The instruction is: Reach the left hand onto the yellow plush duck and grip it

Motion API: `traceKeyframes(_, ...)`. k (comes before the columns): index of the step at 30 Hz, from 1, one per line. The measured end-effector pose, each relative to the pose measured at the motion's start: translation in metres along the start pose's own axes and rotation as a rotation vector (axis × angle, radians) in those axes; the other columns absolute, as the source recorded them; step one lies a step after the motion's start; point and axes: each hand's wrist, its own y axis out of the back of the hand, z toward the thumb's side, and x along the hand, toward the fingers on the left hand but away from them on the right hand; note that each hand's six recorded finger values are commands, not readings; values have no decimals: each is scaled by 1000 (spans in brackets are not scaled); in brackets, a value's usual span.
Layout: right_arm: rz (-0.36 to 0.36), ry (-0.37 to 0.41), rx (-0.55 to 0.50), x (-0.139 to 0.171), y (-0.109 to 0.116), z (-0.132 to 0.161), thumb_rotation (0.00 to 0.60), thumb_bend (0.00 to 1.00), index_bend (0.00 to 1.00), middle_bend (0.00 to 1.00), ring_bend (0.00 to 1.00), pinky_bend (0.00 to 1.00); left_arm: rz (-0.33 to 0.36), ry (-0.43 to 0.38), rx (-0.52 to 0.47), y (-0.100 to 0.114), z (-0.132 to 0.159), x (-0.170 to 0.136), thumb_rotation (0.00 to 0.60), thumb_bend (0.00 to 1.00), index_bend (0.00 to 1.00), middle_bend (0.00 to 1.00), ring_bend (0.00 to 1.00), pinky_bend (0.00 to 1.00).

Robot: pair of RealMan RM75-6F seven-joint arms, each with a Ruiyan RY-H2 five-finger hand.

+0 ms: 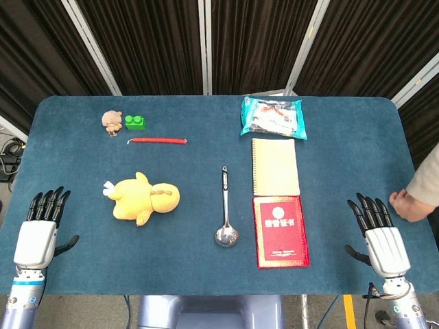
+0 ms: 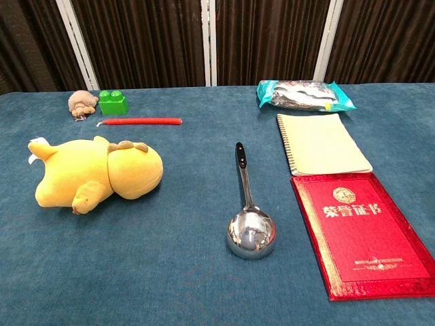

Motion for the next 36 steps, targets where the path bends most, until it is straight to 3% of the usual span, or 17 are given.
traceKeyframes(20,1,1,-9,0,1,1,600,176,0,0,0,0,-6,0,1,-2,1,2,600,198,0,0,0,0)
traceKeyframes(23,2,-1,-12,1,2,0,600,177,0,0,0,0,-7,-4,2,-3,2,2,600,393,0,0,0,0)
traceKeyframes(25,2,-2,-15,1,2,0,600,177,0,0,0,0,-9,-7,2,-3,3,3,600,705,0,0,0,0)
traceKeyframes(27,0,1,-17,1,3,0,600,177,0,0,0,0,-7,-13,2,-4,5,5,600,925,0,0,0,0)
traceKeyframes(28,0,1,-18,1,3,0,600,177,0,0,0,0,-5,-16,2,-4,6,6,600,987,0,0,0,0)
traceKeyframes(36,1,-3,-23,1,3,-1,600,177,0,0,0,0,5,-72,8,-18,17,19,600,1000,0,0,0,0)
